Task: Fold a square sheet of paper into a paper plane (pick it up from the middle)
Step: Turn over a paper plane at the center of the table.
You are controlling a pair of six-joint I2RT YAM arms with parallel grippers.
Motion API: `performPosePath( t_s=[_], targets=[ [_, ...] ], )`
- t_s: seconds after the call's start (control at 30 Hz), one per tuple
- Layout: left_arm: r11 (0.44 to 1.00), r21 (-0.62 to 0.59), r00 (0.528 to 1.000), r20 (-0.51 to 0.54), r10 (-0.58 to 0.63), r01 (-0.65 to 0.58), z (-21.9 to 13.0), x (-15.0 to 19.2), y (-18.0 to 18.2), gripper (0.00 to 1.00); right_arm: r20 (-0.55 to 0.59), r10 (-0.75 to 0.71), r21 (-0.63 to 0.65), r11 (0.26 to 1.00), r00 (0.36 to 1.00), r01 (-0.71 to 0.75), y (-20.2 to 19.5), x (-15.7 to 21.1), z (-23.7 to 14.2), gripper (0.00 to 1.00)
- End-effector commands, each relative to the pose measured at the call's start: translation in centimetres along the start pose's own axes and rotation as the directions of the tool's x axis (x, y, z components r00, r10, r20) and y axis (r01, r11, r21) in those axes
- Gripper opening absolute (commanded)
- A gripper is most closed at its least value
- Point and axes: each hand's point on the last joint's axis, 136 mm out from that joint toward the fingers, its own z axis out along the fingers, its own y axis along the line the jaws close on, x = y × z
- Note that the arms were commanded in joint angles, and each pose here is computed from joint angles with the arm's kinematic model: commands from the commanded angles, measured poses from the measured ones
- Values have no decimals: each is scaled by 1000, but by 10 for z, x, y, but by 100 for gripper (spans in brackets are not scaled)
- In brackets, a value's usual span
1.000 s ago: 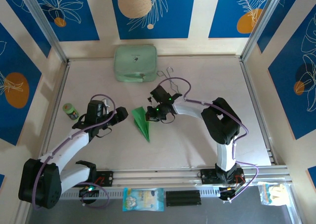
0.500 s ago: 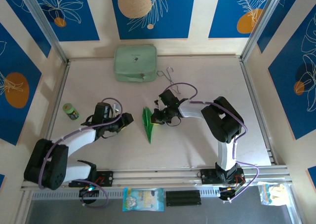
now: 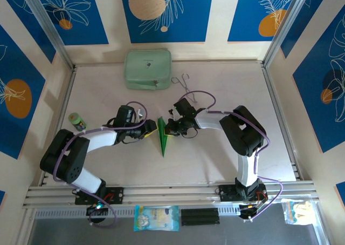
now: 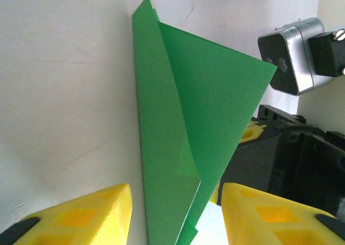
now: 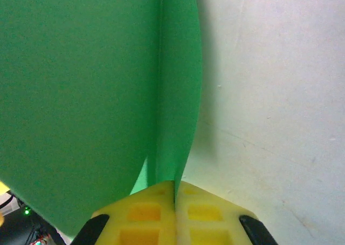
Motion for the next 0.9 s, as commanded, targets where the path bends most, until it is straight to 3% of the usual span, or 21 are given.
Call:
performPosePath(
  t_s=[0.0, 0.13, 0.37, 0.53, 0.87],
  targets=[
    [999, 30, 999, -29, 36, -35, 8, -1, -14, 48, -20, 2, -25, 1000, 1000, -2, 2, 5, -1, 2],
    [999, -31, 998, -59, 26, -28, 16, 2, -7, 43, -22, 5, -20, 1000, 1000, -6, 2, 4, -1, 2],
    [991, -137, 999, -49, 7, -14, 16, 0, 9, 26, -15, 11, -9, 1000, 1000, -11, 1, 3, -4, 2],
    [989, -148, 999, -53, 3, -11, 18, 0, 12, 12, -14, 17, -17, 1000, 1000, -17, 4, 1, -6, 5],
    [988, -151, 999, -33, 5, -10, 20, -5, 13, 2, -4, 48, -46, 998, 999, -48, 7, -9, -11, 14]
  ],
)
